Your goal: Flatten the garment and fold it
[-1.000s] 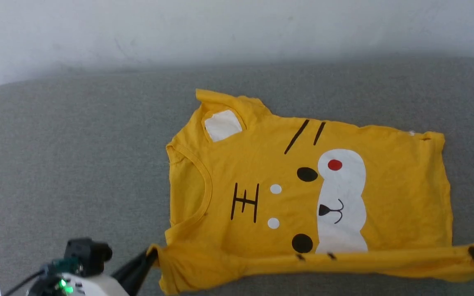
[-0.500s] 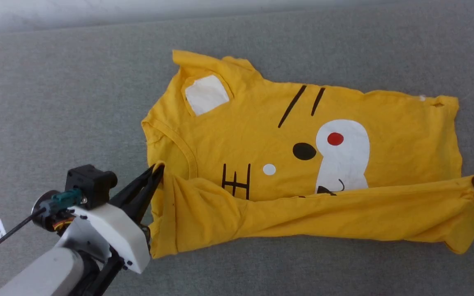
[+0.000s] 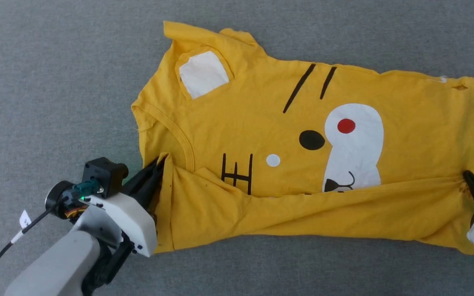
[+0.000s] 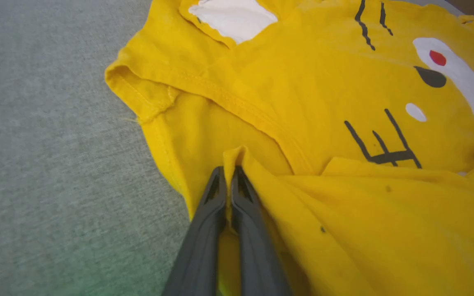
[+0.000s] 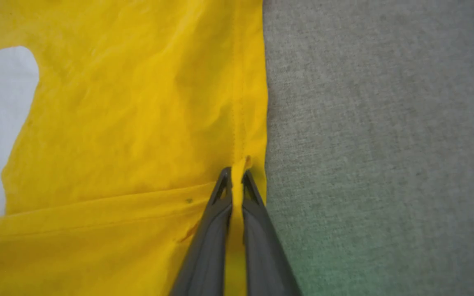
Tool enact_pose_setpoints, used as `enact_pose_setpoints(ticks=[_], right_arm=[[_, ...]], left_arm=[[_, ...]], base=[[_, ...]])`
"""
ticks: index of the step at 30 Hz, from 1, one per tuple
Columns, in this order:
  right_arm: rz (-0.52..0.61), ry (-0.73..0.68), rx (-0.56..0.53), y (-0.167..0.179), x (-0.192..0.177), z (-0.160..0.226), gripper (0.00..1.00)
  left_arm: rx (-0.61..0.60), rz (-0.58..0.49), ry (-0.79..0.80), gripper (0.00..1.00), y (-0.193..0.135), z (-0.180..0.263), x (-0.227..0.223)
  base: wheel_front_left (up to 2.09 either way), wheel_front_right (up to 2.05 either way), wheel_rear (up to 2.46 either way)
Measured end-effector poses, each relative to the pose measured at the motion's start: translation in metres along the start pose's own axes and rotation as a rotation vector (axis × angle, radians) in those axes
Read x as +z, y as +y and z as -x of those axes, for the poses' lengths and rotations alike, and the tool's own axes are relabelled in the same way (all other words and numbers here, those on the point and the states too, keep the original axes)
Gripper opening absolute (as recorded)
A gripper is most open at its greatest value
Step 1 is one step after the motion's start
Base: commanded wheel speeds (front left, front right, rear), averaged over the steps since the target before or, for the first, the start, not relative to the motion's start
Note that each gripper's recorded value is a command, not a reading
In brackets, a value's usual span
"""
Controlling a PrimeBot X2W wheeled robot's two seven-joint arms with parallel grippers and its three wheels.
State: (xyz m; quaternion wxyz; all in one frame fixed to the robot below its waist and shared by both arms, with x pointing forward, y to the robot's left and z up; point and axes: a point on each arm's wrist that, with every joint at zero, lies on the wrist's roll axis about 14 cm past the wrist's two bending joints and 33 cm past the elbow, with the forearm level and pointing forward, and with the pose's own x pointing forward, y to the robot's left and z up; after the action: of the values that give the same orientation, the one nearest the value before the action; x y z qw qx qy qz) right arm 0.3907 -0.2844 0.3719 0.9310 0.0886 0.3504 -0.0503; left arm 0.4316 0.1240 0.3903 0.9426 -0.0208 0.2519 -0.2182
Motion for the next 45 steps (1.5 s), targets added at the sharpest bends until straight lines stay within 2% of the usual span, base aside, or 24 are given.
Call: enact_pose_setpoints(ticks=[2,3,4,5,6,7,8,13,20,26,30,34,39,45], right_arm=[[-0.001,0.001,0.005,0.001,0.001,-0.003,0.49],[-0.004,0.001,0.006,0.001,0.001,-0.003,1.0],[-0.006,0.0,0.006,0.001,0.001,-0.003,1.0],[-0.008,-0.003,0.007,0.001,0.002,-0.002,1.0],[-0.01,-0.009,0.008,0.001,0.004,-0.001,1.0],[-0.012,-0.015,0.01,0.002,0.005,0.0,1.0],[-0.014,-0.019,0.011,0.002,0.006,0.001,1.0],[-0.032,-0.078,0.019,0.005,0.019,0.015,1.0],[-0.062,-0.268,-0.006,0.003,0.045,0.059,1.0],[-0.073,-0.381,-0.04,0.009,0.04,0.094,1.0],[-0.1,-0.402,-0.04,0.012,0.03,0.107,1.0],[-0.104,-0.406,-0.043,0.01,0.022,0.115,1.0],[-0.103,-0.42,-0.035,0.012,0.025,0.117,1.0],[-0.096,-0.4,-0.021,0.019,0.024,0.107,1.0]], left_arm=[[0.004,0.005,-0.004,0.0,0.001,-0.001,0.001],[0.008,0.008,-0.009,0.02,0.001,-0.001,0.001],[0.011,0.013,-0.014,0.25,0.001,0.0,0.002],[0.015,0.018,-0.02,0.33,0.002,0.0,0.003],[0.02,0.024,-0.026,0.47,0.002,0.001,0.004],[0.027,0.027,-0.033,0.81,0.003,0.003,0.006],[0.034,0.03,-0.041,1.0,0.005,0.005,0.008],[0.083,0.09,-0.126,1.0,0.009,0.023,0.023],[0.178,0.125,-0.337,1.0,0.011,0.069,0.057],[0.282,0.154,-0.451,1.0,0.007,0.11,0.064],[0.367,0.221,-0.461,1.0,0.004,0.13,0.048],[0.397,0.259,-0.456,1.0,-0.005,0.141,0.033],[0.327,0.229,-0.396,1.0,-0.017,0.137,0.024],[0.205,0.164,-0.149,1.0,-0.025,0.104,0.008]], base=[[0.0,0.0,0.0],[0.0,0.0,0.0],[0.0,0.0,0.0],[0.0,0.0,0.0],[0.0,0.0,0.0],[0.0,0.0,0.0],[0.0,0.0,0.0],[0.0,0.0,0.0],[0.0,0.0,0.0],[0.0,0.0,0.0],[0.0,0.0,0.0],[0.0,0.0,0.0],[0.0,0.0,0.0],[0.0,0.0,0.0]])
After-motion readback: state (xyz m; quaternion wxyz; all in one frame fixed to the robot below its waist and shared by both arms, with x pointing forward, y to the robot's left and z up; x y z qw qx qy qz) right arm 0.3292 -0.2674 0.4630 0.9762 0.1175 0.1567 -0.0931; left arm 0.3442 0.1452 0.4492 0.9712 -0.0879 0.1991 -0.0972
